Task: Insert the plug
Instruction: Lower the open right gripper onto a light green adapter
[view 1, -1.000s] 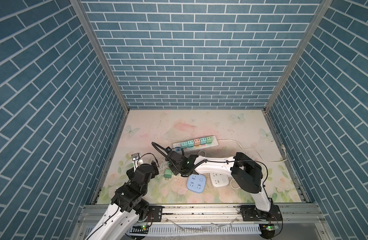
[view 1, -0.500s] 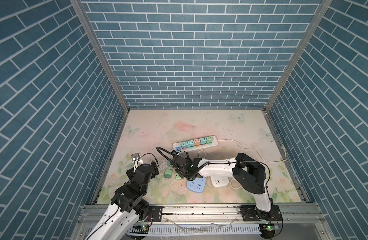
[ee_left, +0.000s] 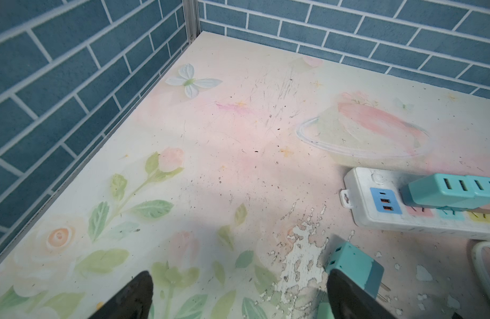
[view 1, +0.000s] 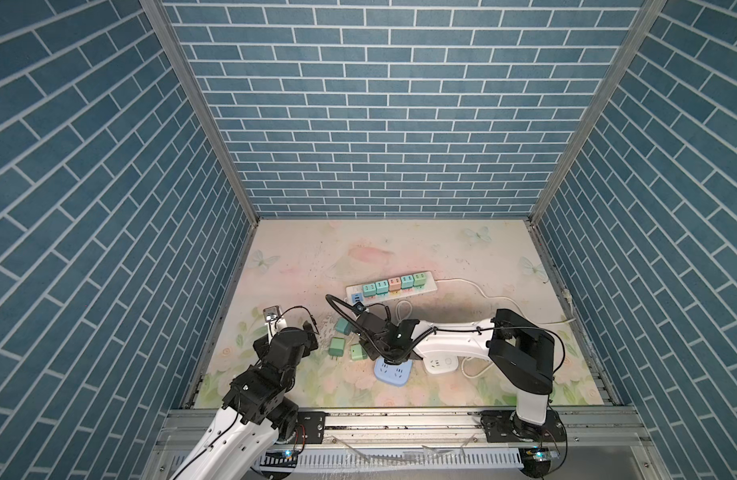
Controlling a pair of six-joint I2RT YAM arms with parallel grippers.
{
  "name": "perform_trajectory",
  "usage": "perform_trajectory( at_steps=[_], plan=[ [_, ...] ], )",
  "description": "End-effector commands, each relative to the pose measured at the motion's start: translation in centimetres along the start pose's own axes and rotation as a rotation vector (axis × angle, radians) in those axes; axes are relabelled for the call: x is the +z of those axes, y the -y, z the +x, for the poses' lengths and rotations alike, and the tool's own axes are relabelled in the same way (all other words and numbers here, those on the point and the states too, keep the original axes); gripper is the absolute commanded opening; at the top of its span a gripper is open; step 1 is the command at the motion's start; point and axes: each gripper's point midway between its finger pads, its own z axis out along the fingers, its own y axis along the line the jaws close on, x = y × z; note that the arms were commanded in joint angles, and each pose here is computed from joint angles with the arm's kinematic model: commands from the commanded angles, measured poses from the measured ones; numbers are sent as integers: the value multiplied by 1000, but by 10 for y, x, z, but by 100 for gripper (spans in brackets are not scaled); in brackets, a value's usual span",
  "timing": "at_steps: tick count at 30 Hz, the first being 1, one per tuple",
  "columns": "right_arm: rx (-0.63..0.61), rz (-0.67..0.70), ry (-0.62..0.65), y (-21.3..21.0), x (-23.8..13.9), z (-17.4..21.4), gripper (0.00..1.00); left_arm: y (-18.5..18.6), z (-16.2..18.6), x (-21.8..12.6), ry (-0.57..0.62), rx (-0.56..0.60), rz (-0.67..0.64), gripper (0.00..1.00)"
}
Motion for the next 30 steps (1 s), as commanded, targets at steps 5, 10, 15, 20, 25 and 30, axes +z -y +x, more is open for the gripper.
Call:
perform_trajectory(
  at_steps=[5,10,15,20,25,30],
  plan=[
    [54,-81,19,-16,-12,-5,39,0,-4,-3,2,-2,1,100],
    [57,-112,22,-27,-19,-1,35,1,-4,-3,1,-1,2,100],
    [57,-147,29,-39,-28,0,34,1,-4,-3,0,-1,6,100],
    [17,-183,88,-38,-53,-11,36,2,-4,-3,-1,-1,11,100],
    [-167,-273,102,-51,-62,-6,52,3,-3,-2,-6,5,15,100],
    [-325,-352,56,-63,-52,20,69,4,-3,-2,-6,6,20,100]
  ],
)
